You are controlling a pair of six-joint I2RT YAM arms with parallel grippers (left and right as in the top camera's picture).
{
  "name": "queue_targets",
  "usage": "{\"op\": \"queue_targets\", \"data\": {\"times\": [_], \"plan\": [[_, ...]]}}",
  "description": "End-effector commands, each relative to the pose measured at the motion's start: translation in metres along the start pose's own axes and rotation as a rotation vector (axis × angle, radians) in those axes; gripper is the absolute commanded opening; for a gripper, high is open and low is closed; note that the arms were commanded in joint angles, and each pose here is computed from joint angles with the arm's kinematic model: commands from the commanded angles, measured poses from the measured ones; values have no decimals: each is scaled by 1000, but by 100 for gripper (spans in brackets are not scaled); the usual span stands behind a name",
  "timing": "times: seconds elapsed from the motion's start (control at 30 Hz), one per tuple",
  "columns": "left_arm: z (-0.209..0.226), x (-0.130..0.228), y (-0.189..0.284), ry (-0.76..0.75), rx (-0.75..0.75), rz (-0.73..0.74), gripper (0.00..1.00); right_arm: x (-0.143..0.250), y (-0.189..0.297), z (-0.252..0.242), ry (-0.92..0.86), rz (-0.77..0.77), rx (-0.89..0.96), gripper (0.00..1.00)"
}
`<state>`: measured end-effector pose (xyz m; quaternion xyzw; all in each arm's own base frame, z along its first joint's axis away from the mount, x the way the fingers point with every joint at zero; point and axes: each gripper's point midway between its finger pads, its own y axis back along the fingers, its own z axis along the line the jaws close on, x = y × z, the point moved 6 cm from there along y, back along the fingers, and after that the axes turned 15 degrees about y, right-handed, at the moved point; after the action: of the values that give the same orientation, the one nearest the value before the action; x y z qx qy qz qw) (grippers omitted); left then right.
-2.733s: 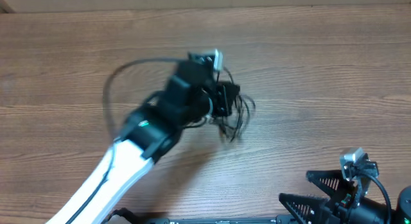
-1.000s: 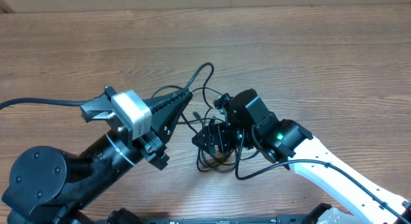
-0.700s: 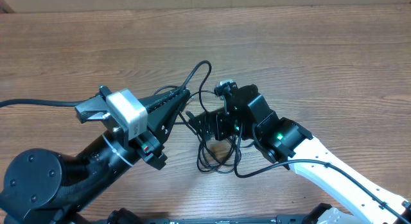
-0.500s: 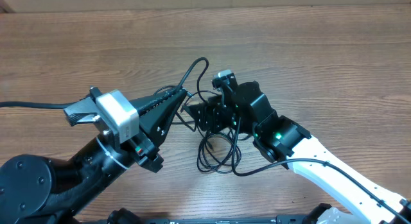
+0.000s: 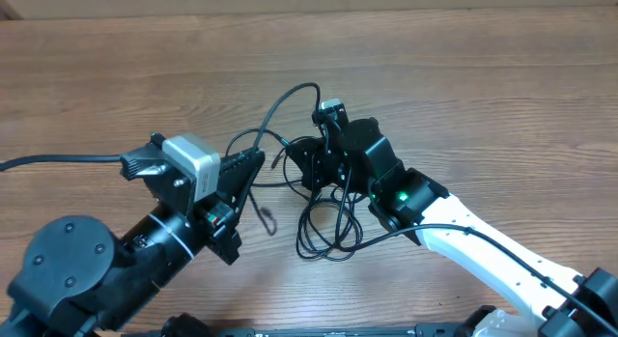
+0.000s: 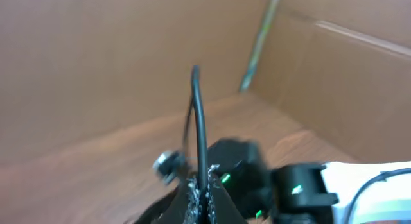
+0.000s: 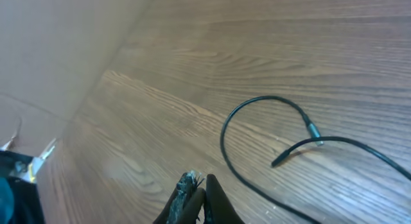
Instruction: Untangle cables
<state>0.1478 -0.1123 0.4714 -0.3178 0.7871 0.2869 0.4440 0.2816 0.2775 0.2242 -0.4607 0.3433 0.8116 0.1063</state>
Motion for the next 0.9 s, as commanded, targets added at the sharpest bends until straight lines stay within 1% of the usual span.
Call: {"op": "queue_targets", "data": {"times": [0.0,0.1,0.23,0.43,0.6,0.7,0.77,0.87], "plan": [[17,-3,2,57,-144,-28,4,-18,22,19,8,-62,-90,4],[28,3,-7,101,-223,-2,4,-21,34,26,12,-67,-113,4],[39,8,-23,167,-307,23,4,-14,49,27,-3,-15,-96,4],[53,18,-55,254,-389,76,4,0,76,22,-25,57,5,4],[67,26,-80,354,-490,84,4,-6,113,33,17,7,-11,4],[71,30,-88,378,-507,100,4,-11,134,43,32,-36,-51,4],[72,32,-92,382,-514,108,4,-12,146,55,44,-49,-133,4],[71,33,-95,458,-511,98,4,-11,153,68,55,-41,-232,4]]}}
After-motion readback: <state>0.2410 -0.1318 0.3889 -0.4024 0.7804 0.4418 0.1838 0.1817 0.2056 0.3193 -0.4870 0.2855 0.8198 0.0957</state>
